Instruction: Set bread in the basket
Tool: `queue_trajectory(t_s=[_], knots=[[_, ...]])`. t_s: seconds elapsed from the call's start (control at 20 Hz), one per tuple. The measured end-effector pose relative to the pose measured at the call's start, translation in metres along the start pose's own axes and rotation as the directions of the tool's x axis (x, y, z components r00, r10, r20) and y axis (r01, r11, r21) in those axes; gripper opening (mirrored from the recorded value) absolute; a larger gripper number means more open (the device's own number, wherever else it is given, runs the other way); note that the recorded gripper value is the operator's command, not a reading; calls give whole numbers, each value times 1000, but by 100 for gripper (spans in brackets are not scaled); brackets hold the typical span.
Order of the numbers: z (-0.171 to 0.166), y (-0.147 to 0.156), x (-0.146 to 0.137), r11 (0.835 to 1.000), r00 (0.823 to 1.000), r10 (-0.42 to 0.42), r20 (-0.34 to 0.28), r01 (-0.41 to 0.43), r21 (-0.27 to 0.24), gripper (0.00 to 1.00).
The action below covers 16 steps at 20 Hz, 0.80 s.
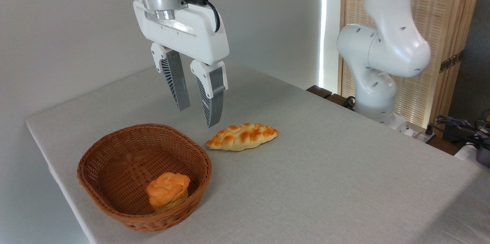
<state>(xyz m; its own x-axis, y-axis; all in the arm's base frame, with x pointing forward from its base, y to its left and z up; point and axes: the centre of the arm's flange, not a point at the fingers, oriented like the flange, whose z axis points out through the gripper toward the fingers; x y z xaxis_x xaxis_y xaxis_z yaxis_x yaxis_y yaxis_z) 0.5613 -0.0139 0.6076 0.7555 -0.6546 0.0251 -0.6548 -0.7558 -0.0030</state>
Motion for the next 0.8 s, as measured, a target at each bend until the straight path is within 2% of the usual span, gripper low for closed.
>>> queue_trajectory(t_s=[0.7, 0.8], knots=[[3, 0, 0, 1000, 1000, 3, 5, -3, -4, 100], [7, 2, 0, 999, 999, 31, 11, -31, -10, 100]])
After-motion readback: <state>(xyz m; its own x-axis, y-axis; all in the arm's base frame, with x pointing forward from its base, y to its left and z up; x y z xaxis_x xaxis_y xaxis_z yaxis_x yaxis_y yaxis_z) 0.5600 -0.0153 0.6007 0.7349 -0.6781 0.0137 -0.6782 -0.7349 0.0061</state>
